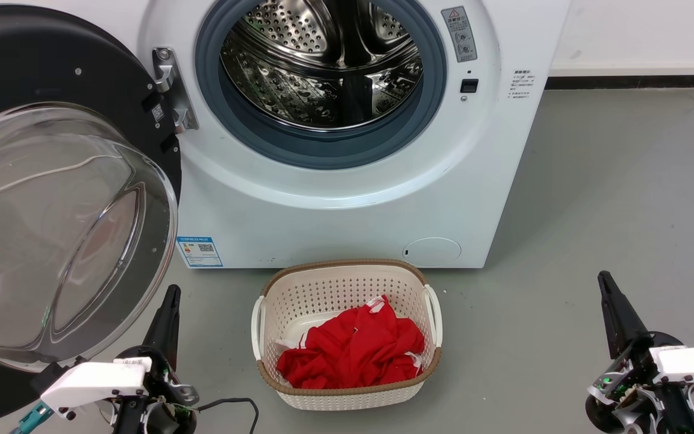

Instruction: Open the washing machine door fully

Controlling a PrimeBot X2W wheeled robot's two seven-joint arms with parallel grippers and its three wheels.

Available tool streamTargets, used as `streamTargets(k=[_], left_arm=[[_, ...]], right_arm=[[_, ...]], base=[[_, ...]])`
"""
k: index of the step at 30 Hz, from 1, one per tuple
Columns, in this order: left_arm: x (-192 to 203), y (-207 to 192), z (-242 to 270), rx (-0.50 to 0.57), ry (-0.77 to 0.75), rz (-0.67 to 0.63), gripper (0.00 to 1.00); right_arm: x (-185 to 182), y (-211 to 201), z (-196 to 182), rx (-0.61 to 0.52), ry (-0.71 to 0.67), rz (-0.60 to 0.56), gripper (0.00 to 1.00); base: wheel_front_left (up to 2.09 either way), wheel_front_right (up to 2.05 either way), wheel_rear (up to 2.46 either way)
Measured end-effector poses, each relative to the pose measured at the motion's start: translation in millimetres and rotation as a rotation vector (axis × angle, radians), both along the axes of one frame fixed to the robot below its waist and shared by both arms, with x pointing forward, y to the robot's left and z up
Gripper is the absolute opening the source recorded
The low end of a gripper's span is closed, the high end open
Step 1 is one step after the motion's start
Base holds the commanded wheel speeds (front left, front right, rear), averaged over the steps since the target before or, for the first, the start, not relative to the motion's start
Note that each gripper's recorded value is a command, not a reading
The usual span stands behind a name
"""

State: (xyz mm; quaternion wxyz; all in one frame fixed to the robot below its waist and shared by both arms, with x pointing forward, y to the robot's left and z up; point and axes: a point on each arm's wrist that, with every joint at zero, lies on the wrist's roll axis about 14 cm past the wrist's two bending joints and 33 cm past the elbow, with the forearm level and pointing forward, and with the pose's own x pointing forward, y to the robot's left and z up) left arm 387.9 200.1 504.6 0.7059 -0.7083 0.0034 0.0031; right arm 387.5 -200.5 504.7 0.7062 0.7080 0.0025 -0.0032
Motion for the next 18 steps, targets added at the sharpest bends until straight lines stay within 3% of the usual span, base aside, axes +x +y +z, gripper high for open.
streamTargets(k=[18], left_arm=[[0.0,-0.1,0.0,0.0,0.0,0.0,0.0]], right_arm=[[0.0,0.0,0.1,0.001,0.0,0.001,0.0]], base=[[0.0,0.0,0.0]])
